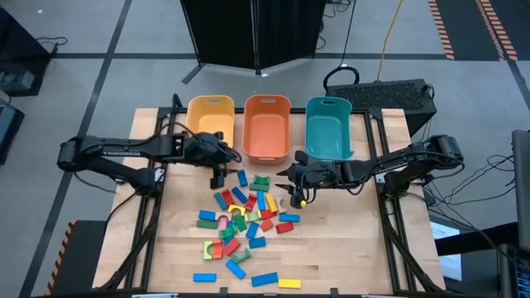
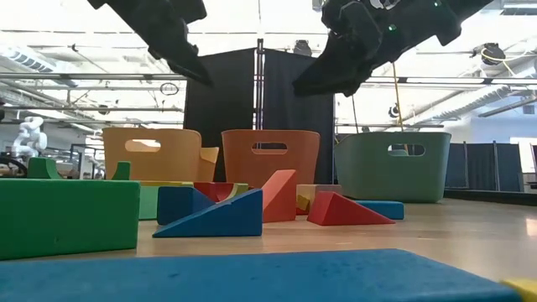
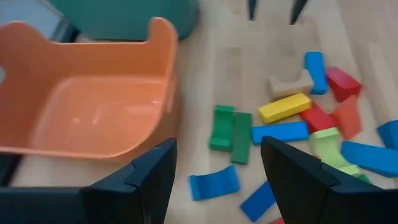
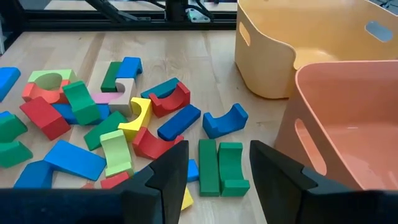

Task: Sort blocks by size
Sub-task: Put the green arch block into the yellow bin

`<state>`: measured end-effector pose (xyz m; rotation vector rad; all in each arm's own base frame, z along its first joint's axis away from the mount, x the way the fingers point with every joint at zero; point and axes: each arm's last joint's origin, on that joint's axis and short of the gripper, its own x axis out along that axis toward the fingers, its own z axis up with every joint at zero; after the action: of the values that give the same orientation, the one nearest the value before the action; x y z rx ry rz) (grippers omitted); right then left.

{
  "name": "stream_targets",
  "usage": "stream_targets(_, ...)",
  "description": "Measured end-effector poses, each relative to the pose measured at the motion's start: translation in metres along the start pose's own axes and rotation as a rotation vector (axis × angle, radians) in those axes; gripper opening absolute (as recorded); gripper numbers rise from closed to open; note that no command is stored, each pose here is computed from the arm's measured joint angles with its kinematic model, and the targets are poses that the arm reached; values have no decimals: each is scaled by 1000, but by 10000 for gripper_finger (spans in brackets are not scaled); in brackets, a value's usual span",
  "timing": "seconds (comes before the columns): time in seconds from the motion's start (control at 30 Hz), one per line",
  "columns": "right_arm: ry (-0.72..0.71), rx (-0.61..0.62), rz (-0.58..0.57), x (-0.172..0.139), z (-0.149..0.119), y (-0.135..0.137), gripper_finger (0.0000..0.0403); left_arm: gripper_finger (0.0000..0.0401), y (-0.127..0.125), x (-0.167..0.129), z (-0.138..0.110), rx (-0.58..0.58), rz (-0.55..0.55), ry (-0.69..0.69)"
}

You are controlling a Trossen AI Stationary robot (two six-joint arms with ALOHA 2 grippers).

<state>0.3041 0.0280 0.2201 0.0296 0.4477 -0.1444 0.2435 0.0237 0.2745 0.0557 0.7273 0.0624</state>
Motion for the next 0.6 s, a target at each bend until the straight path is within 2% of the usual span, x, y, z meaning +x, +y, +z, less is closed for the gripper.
stream_targets(0.33,-28,-1,15,-13,8,2,160,235,-11,56,-6,24,-41,98)
stream_targets(0.6,21,0,12,-26,8,2,160,235,-13,95,-19,62,-52,177)
